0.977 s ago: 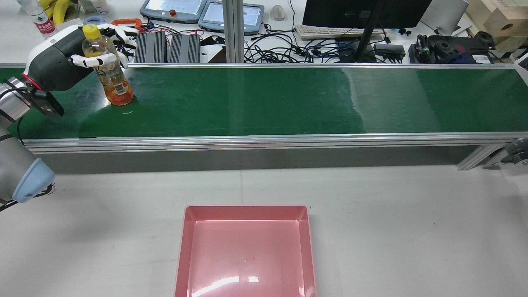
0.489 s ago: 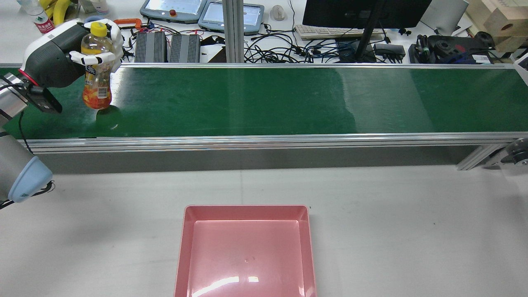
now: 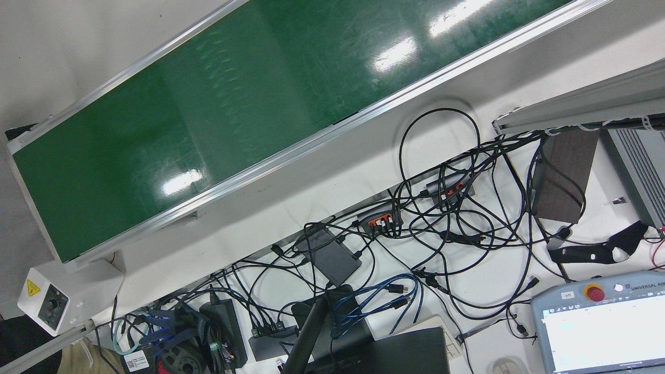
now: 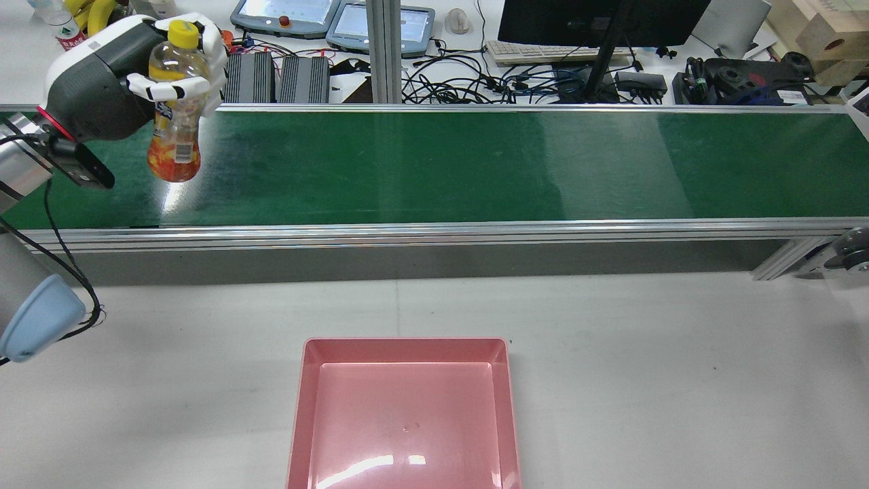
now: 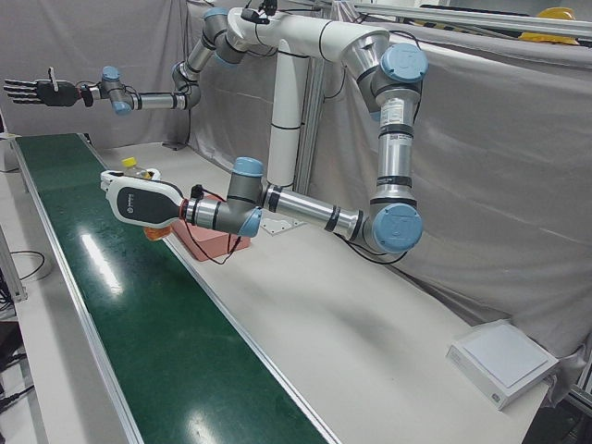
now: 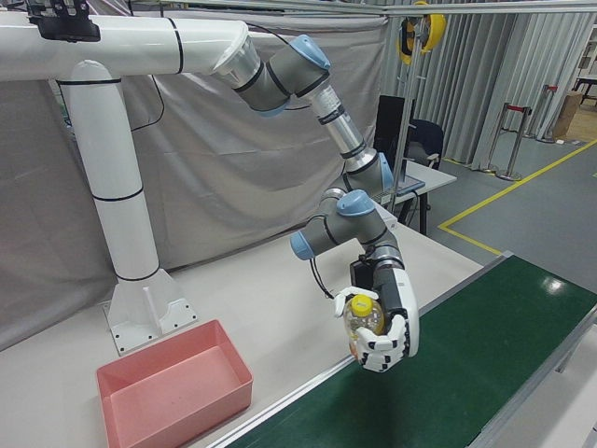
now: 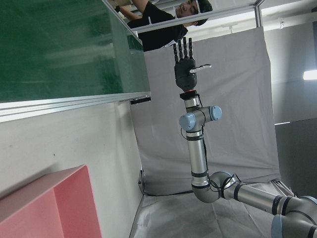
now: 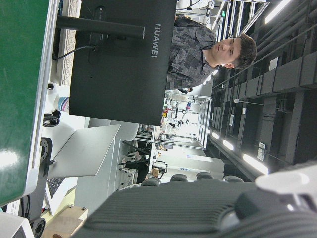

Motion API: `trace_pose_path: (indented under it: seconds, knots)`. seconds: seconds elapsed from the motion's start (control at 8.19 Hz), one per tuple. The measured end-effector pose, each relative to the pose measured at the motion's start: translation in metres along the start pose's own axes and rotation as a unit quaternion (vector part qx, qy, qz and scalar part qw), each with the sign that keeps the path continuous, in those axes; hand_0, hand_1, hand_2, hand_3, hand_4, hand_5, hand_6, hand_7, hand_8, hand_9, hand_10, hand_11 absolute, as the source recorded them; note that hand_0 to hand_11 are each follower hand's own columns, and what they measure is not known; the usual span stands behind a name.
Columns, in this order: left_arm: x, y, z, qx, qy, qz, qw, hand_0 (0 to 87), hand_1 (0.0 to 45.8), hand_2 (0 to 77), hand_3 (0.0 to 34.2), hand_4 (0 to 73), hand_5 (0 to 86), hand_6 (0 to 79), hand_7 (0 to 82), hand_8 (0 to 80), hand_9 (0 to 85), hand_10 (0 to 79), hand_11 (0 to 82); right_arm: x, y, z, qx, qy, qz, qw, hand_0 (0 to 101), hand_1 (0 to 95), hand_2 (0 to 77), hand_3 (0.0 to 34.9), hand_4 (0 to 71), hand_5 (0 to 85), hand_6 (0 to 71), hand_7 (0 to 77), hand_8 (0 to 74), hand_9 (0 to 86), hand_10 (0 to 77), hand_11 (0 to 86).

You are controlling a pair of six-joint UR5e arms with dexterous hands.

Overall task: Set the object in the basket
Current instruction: 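Carry the held bottle with the left hand over the pink tray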

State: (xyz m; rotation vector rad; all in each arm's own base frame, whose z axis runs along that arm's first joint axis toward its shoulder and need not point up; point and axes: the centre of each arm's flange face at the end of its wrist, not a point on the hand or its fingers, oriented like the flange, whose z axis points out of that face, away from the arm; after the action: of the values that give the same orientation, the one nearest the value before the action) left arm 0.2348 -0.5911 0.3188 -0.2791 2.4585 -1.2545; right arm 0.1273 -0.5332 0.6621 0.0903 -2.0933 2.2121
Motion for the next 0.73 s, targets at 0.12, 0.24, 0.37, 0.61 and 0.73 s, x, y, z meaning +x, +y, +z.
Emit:
trace_pose_path:
  seconds: [0.12, 0.24, 0.37, 0.61, 0.73]
  knots:
    - [-0.026, 0.022, 0.005, -0.011, -0.018, -0.012, 0.9997, 47.1, 9.3, 46.4, 0.0, 26.7, 65.4, 42.5, 66.0, 50.2, 66.5, 54.5, 63.3, 0.000, 0.000, 0.000, 0.000, 0.000, 0.000, 1.0000, 0, 0.0, 0.5, 0.2, 0.0, 0.0, 0.0, 0.5, 0.0, 0.0, 0.0, 0.0]
    - [-0.057, 0.043, 0.011, -0.024, -0.039, -0.022, 0.9987, 47.1, 9.3, 46.4, 0.0, 26.7, 65.4, 42.5, 66.0, 50.2, 66.5, 54.5, 63.3, 0.000, 0.000, 0.000, 0.000, 0.000, 0.000, 1.0000, 0, 0.0, 0.5, 0.2, 0.0, 0.0, 0.0, 0.5, 0.0, 0.0, 0.0, 0.0]
    - [-0.083, 0.060, 0.014, -0.033, -0.056, -0.024, 0.9976, 47.2, 9.3, 46.4, 0.0, 26.7, 66.0, 42.5, 66.0, 48.0, 68.2, 51.8, 70.4, 0.000, 0.000, 0.000, 0.000, 0.000, 0.000, 1.0000, 0, 0.0, 0.5, 0.2, 0.0, 0.0, 0.0, 0.5, 0.0, 0.0, 0.0, 0.0]
    - [-0.130, 0.111, 0.023, -0.052, -0.091, -0.027, 0.9941, 48.4, 9.3, 46.9, 0.0, 26.2, 67.6, 36.0, 68.7, 43.1, 63.3, 51.8, 70.4, 0.000, 0.000, 0.000, 0.000, 0.000, 0.000, 1.0000, 0, 0.0, 0.5, 0.2, 0.0, 0.0, 0.0, 0.5, 0.0, 0.0, 0.0, 0.0]
    - [-0.153, 0.146, 0.030, -0.065, -0.108, -0.032, 0.9915, 48.4, 9.3, 46.9, 0.0, 26.2, 67.6, 36.0, 68.7, 43.1, 63.3, 51.3, 70.4, 0.000, 0.000, 0.000, 0.000, 0.000, 0.000, 1.0000, 0, 0.0, 0.5, 0.2, 0.0, 0.0, 0.0, 0.5, 0.0, 0.0, 0.0, 0.0]
